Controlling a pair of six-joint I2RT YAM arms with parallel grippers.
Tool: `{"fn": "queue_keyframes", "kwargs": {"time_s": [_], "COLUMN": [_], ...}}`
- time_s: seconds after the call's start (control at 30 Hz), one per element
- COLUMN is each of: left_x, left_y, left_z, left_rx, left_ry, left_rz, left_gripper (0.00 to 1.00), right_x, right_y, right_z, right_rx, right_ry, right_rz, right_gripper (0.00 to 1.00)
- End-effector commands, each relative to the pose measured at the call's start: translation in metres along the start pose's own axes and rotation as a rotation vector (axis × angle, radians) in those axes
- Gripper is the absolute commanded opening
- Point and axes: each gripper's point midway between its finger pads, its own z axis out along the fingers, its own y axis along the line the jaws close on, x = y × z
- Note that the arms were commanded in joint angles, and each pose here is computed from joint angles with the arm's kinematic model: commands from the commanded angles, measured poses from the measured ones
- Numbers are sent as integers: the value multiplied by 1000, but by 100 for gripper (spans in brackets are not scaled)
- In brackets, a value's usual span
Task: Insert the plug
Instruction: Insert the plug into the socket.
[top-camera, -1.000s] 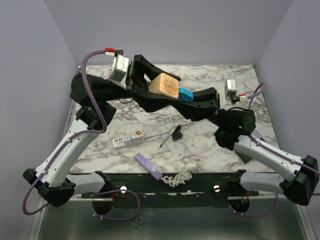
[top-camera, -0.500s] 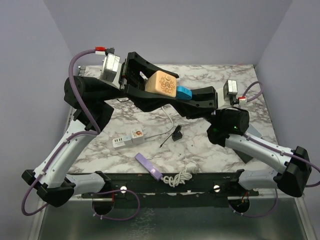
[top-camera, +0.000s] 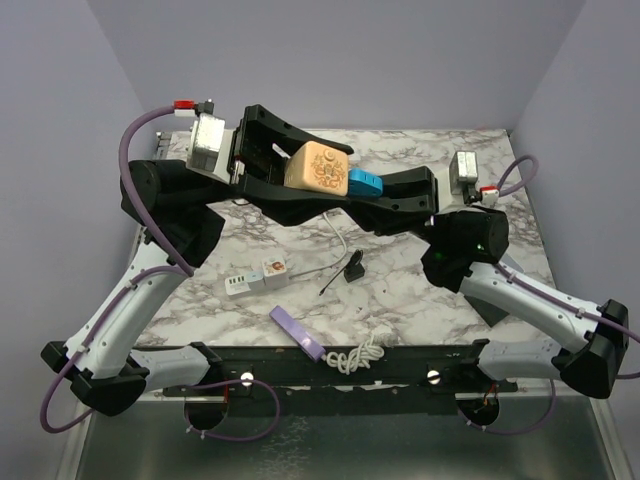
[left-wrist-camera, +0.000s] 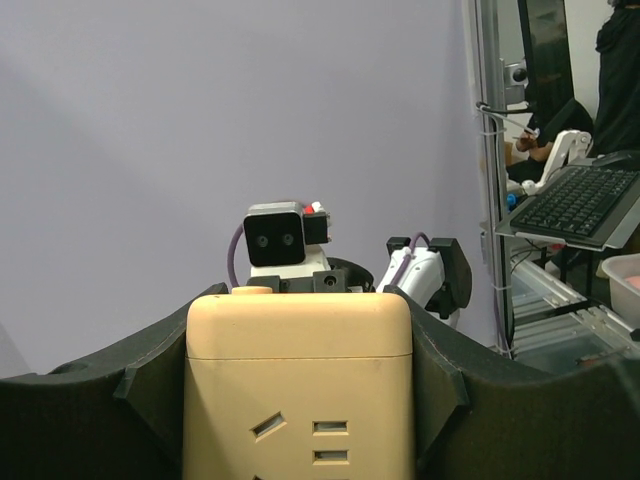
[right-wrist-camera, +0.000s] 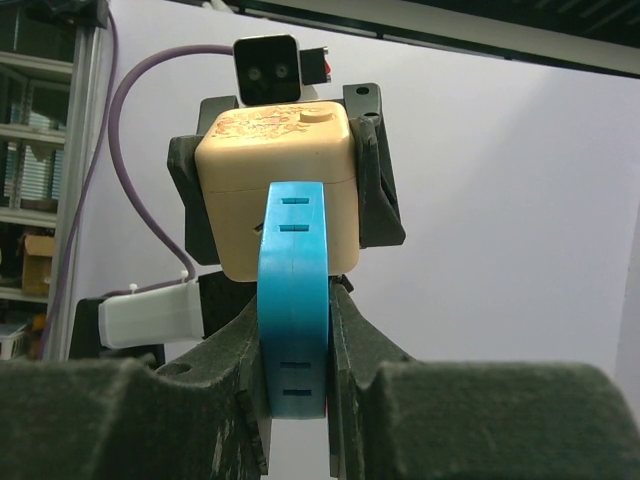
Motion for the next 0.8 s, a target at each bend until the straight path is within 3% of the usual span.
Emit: {"fn": "queue_keyframes", "kwargs": {"time_s": [0.0,0.77], "left_x": [75,119], "left_y": [12,0], "left_z": [3,-9], "left_rx": [7,47], "left_ry": [137,228], "left_rz": [-203,-257], "left_gripper": [0,0], "right_x": [41,62], "right_y": [17,23], "right_z": [0,1], "right_rx": [-47,-42], "right_ry": [171,378], "right_rz": [121,222], "right_gripper": [1,1]}}
